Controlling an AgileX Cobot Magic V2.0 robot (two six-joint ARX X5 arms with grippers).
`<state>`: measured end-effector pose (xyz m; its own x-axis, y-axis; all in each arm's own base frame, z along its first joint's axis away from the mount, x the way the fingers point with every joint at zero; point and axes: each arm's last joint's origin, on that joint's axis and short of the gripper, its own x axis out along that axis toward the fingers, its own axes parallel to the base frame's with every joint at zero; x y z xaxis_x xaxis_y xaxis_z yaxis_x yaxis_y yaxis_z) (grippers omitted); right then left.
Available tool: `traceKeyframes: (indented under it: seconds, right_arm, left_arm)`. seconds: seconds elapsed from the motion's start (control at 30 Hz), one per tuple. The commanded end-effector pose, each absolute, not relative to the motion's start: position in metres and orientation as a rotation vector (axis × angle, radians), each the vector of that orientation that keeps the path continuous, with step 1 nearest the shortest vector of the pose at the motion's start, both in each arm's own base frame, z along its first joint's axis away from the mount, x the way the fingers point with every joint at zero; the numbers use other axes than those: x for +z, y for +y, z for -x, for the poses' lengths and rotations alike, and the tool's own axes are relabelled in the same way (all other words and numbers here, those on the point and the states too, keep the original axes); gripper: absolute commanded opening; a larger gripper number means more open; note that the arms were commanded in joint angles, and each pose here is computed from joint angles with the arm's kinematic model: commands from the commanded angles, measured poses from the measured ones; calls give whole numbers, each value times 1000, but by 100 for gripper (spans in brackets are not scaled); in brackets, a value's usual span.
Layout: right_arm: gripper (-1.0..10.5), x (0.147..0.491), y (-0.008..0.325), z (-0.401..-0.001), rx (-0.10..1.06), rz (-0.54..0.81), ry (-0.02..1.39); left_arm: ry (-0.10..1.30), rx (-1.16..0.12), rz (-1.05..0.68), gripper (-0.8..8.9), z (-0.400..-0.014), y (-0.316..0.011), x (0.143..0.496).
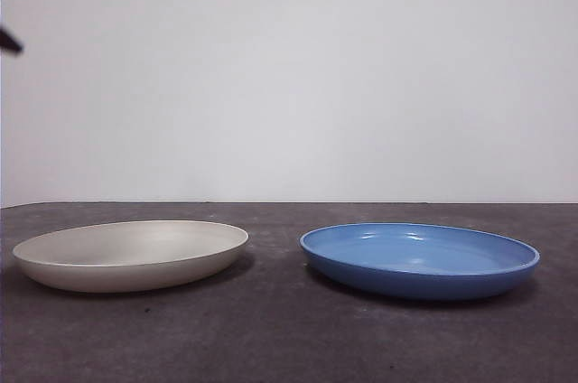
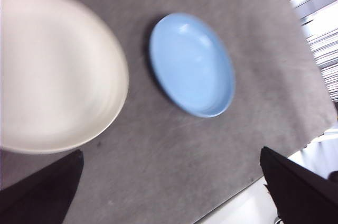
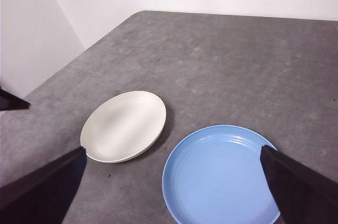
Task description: Pick up the white plate, put it on the blue plate, put it on desk
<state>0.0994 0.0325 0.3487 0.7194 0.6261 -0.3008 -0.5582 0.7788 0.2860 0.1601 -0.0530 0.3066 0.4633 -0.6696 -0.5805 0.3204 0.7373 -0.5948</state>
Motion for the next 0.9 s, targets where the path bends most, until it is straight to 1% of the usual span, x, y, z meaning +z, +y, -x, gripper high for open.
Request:
traceKeyframes:
  seconds: [0.03,0.23,0.37,0.47,0.73,0.9]
  right_arm:
    - [585,353,33,-99,663,-173,382]
    - [585,353,33,-99,663,-174,382]
    - [585,353,33,-99,663,-177,383]
    - [585,353,33,-99,663,-177,384]
    - [585,352,33,-99,662,-178,389]
    - [584,352,33,-99,662,-177,389]
  left_arm:
    - [922,-602,436,625,-177,-53,308]
    - [1025,-514,434,623,-216,-44,285]
    - [1076,-406,409,622,-240,-34,270]
    - [1101,-349,396,622,-256,-27,261]
    - [1169,-296,422,622,-291,-16,231]
    - [1179,-285,431,621,-307,-12,210]
